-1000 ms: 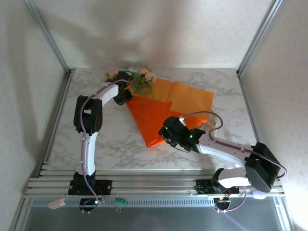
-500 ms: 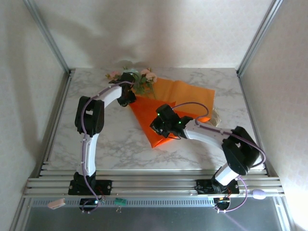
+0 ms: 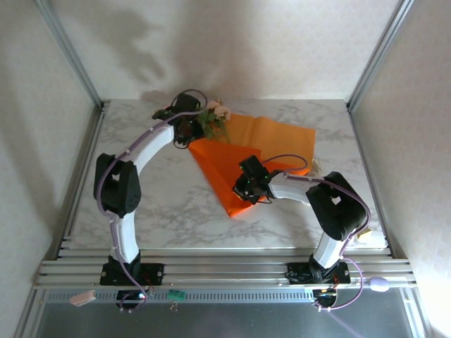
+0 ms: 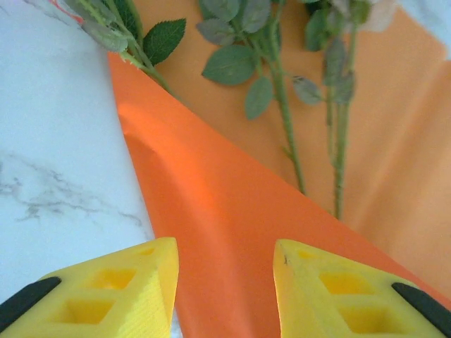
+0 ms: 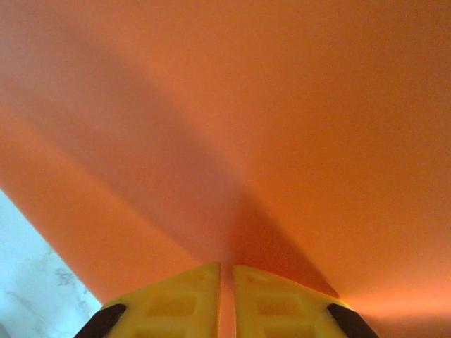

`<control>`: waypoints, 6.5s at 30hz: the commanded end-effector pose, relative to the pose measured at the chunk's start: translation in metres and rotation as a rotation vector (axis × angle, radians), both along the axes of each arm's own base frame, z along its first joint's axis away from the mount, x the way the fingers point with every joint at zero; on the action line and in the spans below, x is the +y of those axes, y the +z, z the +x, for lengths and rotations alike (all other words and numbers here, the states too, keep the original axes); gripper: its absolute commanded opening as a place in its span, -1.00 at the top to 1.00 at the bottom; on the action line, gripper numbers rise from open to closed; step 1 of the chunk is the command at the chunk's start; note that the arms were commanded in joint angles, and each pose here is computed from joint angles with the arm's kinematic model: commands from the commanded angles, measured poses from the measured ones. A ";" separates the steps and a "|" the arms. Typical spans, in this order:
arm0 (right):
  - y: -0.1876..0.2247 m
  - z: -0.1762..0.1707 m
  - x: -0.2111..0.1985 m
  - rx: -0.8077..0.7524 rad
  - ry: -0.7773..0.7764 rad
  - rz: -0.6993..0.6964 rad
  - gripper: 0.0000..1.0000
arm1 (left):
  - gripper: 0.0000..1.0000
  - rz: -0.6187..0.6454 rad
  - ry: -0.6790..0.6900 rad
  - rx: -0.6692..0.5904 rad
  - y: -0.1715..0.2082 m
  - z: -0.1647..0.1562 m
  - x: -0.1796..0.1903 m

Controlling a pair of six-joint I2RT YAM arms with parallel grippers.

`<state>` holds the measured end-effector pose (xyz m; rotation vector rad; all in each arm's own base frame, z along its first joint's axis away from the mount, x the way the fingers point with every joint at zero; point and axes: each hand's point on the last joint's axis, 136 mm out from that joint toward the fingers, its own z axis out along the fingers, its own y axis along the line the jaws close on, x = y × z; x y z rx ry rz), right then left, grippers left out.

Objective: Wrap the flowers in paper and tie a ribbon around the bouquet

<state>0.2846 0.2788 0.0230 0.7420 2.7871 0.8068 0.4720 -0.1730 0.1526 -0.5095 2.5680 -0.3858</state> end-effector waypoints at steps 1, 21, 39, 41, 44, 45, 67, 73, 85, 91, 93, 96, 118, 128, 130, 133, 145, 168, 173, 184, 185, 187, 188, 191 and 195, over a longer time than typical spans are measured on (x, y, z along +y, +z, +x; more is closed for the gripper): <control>-0.014 -0.004 -0.007 0.011 0.015 -0.019 0.73 | 0.25 -0.001 0.031 0.019 0.003 -0.022 0.009; -0.021 -0.013 -0.012 0.032 -0.017 0.003 0.73 | 0.58 -0.437 -0.086 0.310 -0.100 -0.149 -0.117; 0.041 -0.042 0.009 -0.082 0.109 0.099 0.67 | 0.63 -0.310 -0.107 0.395 -0.159 -0.167 -0.107; 0.035 -0.051 0.022 -0.061 0.124 0.137 0.68 | 0.63 -0.310 -0.112 0.395 -0.158 -0.167 -0.108; 0.025 -0.054 0.032 -0.041 0.104 0.174 0.71 | 0.63 -0.304 -0.122 0.395 -0.157 -0.165 -0.109; 0.020 -0.053 0.033 -0.030 0.088 0.184 0.73 | 0.63 -0.305 -0.124 0.394 -0.157 -0.165 -0.110; -0.059 -0.107 -0.039 0.258 -0.030 -0.119 0.91 | 0.64 -0.157 -0.029 0.322 -0.164 -0.064 -0.024; -0.058 -0.106 -0.037 0.259 -0.033 -0.107 0.91 | 0.63 -0.101 0.014 0.195 -0.147 0.030 0.023; -0.055 -0.098 -0.029 0.249 -0.059 -0.085 0.91 | 0.58 -0.179 0.073 -0.068 -0.027 0.094 0.032; -0.056 -0.096 -0.026 0.251 -0.060 -0.081 0.91 | 0.59 -0.212 0.136 -0.056 0.006 0.038 0.015; -0.056 -0.096 -0.026 0.250 -0.060 -0.080 0.91 | 0.59 -0.285 0.107 -0.025 -0.004 0.012 -0.008; -0.056 -0.095 -0.025 0.251 -0.060 -0.080 0.91 | 0.61 -0.434 0.050 0.050 -0.029 -0.027 -0.049; -0.059 -0.103 -0.033 0.274 -0.062 -0.099 0.92 | 0.67 -0.330 0.201 0.242 -0.135 -0.063 -0.008; -0.056 -0.100 -0.030 0.266 -0.056 -0.092 0.92 | 0.63 -0.551 0.142 0.151 -0.066 -0.075 -0.065; -0.056 -0.099 -0.030 0.264 -0.058 -0.091 0.92 | 0.65 -0.599 0.124 0.163 -0.073 -0.071 -0.078; -0.057 -0.100 -0.029 0.267 -0.054 -0.090 0.92 | 0.67 -0.586 0.127 0.185 -0.093 -0.060 -0.081; -0.059 -0.104 -0.033 0.281 -0.055 -0.100 0.92 | 0.70 -0.437 0.359 0.147 -0.144 0.014 0.043; 0.063 -0.049 -0.008 -0.038 0.049 -0.028 0.79 | 0.70 -0.555 -0.001 0.219 -0.058 -0.119 -0.100; 0.065 -0.041 -0.048 -0.066 -0.039 -0.036 0.79 | 0.73 -0.584 -0.107 0.373 -0.089 -0.180 -0.147; 0.072 -0.001 -0.142 -0.121 -0.181 -0.052 0.62 | 0.75 -0.312 -0.131 0.471 -0.149 -0.208 -0.147; 0.077 0.005 -0.147 -0.133 -0.176 -0.051 0.58 | 0.76 -0.275 -0.103 0.499 -0.160 -0.216 -0.131; 0.082 0.014 -0.153 -0.138 -0.149 -0.067 0.53 | 0.78 -0.228 -0.037 0.525 -0.174 -0.225 -0.097; 0.085 0.018 -0.156 -0.136 -0.136 -0.079 0.51 | 0.78 -0.207 0.008 0.526 -0.180 -0.228 -0.075; 0.087 0.025 -0.171 -0.129 -0.120 -0.118 0.43 | 0.78 -0.185 0.112 0.515 -0.184 -0.227 -0.020; 0.081 0.034 -0.197 -0.124 -0.165 -0.127 0.29 | 0.78 -0.167 0.153 0.508 -0.181 -0.221 0.018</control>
